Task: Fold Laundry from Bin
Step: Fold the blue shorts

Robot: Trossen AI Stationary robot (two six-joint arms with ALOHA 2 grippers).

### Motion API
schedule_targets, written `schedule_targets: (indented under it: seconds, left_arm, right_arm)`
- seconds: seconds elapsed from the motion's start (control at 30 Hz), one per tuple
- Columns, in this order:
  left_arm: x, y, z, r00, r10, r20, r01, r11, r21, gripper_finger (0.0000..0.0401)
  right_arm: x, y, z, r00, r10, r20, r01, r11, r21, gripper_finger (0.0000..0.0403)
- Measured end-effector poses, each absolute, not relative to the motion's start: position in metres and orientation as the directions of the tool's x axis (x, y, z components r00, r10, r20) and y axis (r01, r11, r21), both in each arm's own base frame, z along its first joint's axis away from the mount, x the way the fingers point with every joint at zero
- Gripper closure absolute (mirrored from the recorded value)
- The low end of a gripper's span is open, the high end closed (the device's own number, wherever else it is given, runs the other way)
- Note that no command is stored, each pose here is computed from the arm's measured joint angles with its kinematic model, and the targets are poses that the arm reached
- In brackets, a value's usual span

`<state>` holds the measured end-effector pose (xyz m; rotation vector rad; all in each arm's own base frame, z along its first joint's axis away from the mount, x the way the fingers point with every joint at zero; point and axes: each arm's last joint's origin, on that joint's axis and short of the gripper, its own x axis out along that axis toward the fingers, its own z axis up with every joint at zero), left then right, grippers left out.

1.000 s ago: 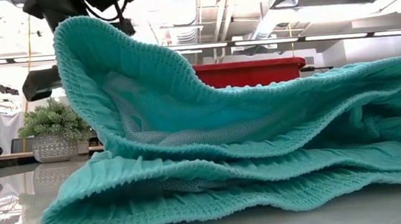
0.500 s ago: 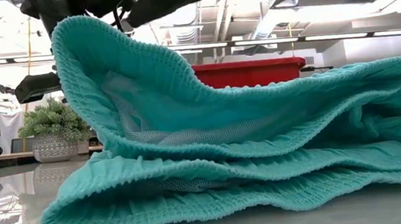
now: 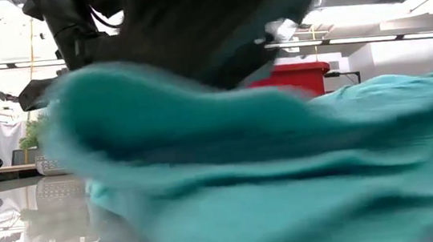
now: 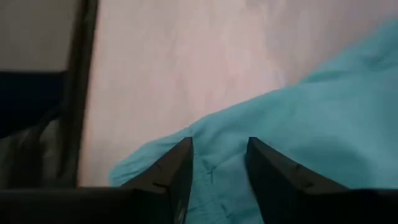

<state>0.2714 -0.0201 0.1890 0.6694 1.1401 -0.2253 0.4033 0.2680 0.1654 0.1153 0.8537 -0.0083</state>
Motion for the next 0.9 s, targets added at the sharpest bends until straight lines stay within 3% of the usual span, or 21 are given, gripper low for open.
schedule_targets:
  seconds: [0.37,0.73,0.83,0.9]
  left_arm:
    - [0.272,-0.023,0.187,0.413,0.098,-0.906,0.486,0.817,0.31,0.035]
    - [0.238,-0.038,0.186,0.148,0.11,-0.983,0.461,0.872,0.167,0.035]
    - [0.235,-0.044,0.202,0.265,0.136,-0.955,0.428,0.871,0.242,0.0354]
    - [0.24,-0.047,0.218,0.439,0.133,-0.889,0.376,0.871,0.316,0.0361]
  right_arm:
    - [0.351,0.305,0.167,0.518,0.046,-0.854,0.077,0.992,0.1,0.0254]
    - [0.333,0.315,0.164,0.468,0.021,-0.883,0.106,0.991,0.079,0.0255]
    - [0.332,0.316,0.164,0.467,0.023,-0.884,0.102,0.992,0.08,0.0255]
    - [0.33,0.318,0.164,0.465,0.023,-0.885,0.109,0.991,0.083,0.0255]
